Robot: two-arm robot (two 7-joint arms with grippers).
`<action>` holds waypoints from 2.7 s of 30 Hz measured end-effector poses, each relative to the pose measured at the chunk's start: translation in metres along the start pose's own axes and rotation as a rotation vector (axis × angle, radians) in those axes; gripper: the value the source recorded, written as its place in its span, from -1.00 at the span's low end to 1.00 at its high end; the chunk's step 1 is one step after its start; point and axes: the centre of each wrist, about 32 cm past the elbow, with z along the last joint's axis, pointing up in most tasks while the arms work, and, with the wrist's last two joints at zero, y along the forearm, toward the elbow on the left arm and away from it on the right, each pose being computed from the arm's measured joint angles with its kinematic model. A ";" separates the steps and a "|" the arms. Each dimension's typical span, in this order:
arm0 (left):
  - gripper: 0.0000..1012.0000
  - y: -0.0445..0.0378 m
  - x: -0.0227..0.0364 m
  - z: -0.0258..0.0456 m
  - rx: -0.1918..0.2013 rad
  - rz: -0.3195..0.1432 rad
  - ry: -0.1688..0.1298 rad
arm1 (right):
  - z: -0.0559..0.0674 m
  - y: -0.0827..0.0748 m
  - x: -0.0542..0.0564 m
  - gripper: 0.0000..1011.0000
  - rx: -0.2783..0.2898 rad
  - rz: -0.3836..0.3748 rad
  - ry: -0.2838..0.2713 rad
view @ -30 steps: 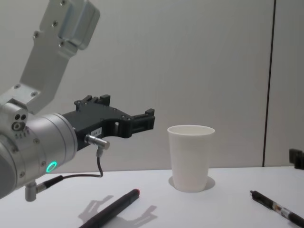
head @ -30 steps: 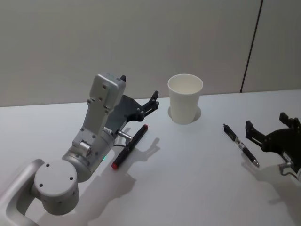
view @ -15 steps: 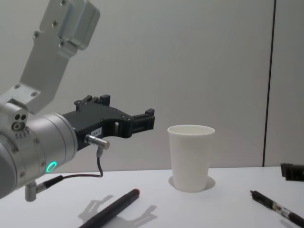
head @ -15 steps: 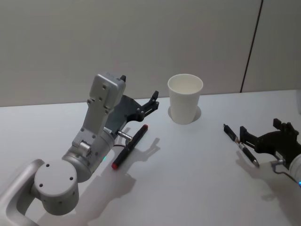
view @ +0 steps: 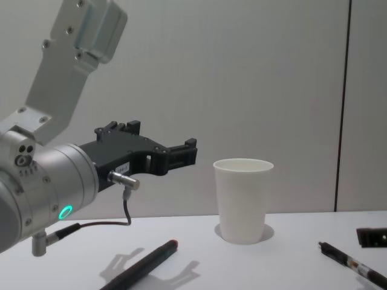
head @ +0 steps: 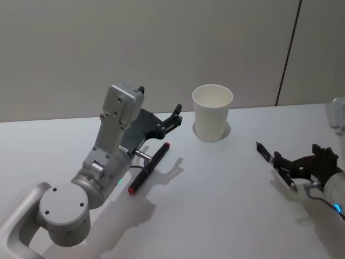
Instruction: Place the pen into the pen holder.
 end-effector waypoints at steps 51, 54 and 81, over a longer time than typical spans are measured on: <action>0.98 0.0000 0.0000 0.0000 0.000 0.000 0.000 | -0.016 0.046 -0.021 0.98 -0.094 0.008 -0.021; 0.98 0.0000 0.0000 0.0000 0.000 0.000 0.000 | -0.017 0.046 -0.021 0.98 -0.096 0.007 -0.020; 0.98 0.0000 0.0000 0.0000 0.000 0.000 0.000 | -0.010 0.043 -0.020 0.98 -0.053 0.019 0.012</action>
